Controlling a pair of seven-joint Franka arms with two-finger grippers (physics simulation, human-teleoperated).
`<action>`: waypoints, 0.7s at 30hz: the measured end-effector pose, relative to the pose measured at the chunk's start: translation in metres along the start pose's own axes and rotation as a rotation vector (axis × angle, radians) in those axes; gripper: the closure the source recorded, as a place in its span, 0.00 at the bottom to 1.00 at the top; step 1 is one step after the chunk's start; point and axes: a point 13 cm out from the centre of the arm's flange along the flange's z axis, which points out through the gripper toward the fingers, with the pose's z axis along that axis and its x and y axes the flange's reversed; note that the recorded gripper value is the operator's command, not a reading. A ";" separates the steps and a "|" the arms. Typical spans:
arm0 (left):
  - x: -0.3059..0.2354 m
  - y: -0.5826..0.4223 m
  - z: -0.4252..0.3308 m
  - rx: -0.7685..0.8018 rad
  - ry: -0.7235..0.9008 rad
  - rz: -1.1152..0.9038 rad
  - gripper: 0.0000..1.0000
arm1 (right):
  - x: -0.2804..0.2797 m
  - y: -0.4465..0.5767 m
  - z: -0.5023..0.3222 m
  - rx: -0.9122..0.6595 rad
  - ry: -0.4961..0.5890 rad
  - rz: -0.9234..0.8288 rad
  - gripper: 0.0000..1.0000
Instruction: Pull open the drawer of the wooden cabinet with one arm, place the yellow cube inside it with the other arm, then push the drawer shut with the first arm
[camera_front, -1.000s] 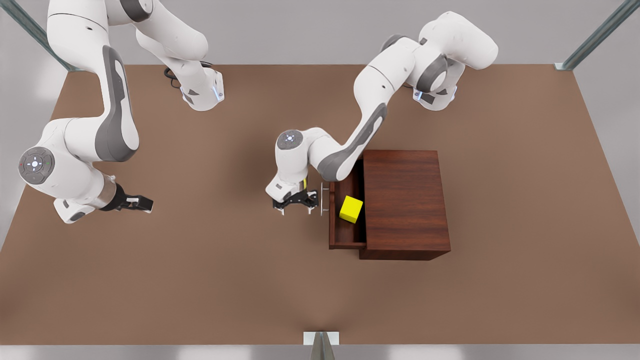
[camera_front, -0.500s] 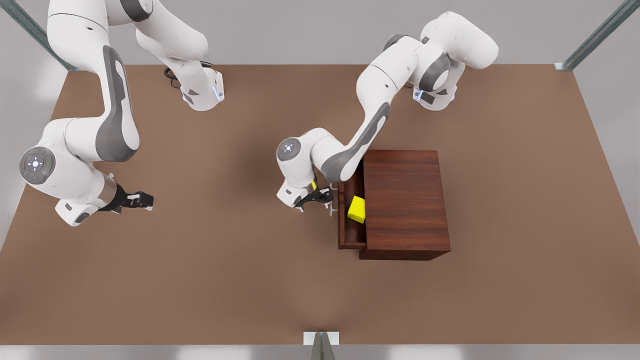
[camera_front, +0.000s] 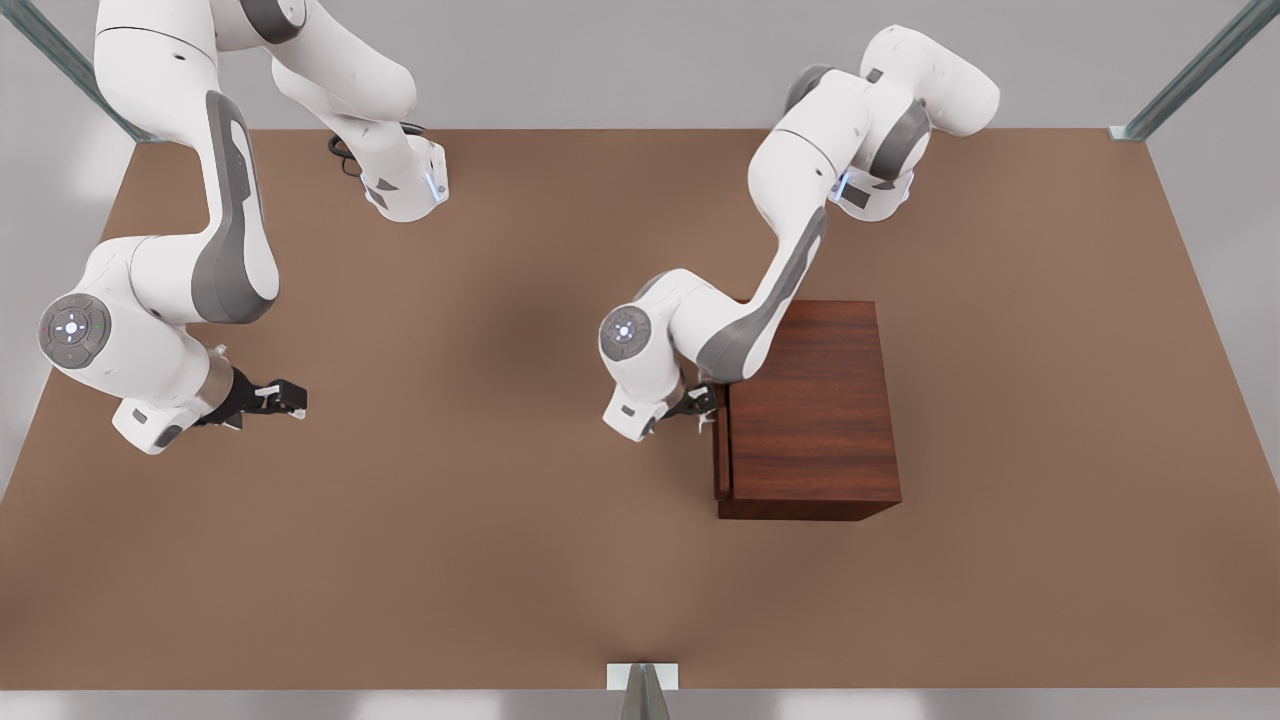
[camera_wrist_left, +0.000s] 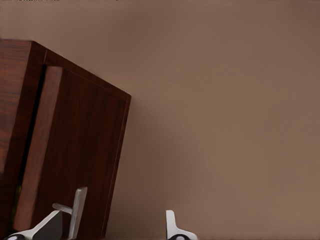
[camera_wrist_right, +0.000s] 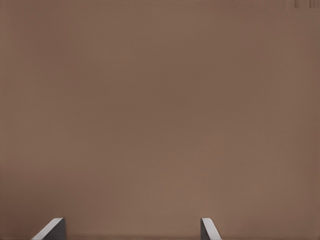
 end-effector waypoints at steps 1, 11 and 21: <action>0.000 0.002 0.000 -0.003 0.003 0.003 0.00 | 0.000 0.000 0.000 0.000 0.000 -0.003 0.00; -0.002 0.013 -0.001 -0.023 0.021 0.047 0.00 | 0.000 0.000 0.000 0.000 -0.001 -0.024 0.00; 0.010 -0.011 0.003 0.038 0.040 0.050 0.00 | 0.000 0.000 0.001 0.000 0.001 -0.037 0.00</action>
